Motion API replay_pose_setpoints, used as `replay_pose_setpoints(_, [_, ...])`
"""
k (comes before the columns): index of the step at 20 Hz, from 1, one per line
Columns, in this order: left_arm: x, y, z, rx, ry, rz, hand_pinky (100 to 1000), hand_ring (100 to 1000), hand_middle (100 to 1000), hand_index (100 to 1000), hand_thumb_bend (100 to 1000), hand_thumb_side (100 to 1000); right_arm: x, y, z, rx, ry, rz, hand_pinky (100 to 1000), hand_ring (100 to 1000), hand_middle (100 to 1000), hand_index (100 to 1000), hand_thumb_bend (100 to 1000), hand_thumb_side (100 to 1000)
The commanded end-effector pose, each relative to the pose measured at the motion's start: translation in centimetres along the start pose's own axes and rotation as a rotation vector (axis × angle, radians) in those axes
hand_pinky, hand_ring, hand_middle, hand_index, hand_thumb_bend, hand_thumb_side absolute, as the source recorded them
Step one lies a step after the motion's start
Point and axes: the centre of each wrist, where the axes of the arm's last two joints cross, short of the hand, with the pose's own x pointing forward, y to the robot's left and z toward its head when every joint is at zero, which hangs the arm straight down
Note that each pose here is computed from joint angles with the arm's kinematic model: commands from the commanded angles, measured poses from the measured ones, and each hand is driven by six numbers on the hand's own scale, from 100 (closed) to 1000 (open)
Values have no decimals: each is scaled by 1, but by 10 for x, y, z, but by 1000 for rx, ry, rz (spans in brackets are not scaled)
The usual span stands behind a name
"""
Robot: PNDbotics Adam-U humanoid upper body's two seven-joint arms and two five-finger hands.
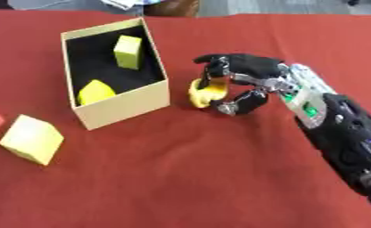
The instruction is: Pick up objects on the table and place them in the box.
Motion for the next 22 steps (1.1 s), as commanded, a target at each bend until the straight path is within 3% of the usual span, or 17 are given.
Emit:
replay_pose_setpoints(1, [5, 3, -4, -11, -25, -9, 648, 705, 722, 813, 107, 728, 4, -41, 8, -41, -12, -28, 895, 1000, 380, 692, 100, 165])
replay_pose_setpoints(5, [5, 3, -3, -14, -24, -10, 648, 706, 722, 813, 107, 726, 11, -70, 6, -66, -42, -73, 891, 1000, 376, 690, 100, 158])
replay_pose_setpoints(12, [6, 3, -4, -18, -27, -8, 650, 707, 723, 813, 109, 722, 20, -100, -19, -92, -125, -98, 884, 1000, 375, 691, 100, 160])
replay_pose_setpoints(17, [7, 1, -8, -21, -45, 5, 652, 707, 723, 813, 115, 712, 22, -106, -52, -80, -180, -107, 878, 1000, 379, 693, 100, 151])
replay_pose_setpoints(22, [10, -2, -14, -20, -76, 24, 654, 707, 723, 813, 123, 698, 20, -95, -85, -50, -213, -63, 856, 1000, 392, 694, 100, 115])
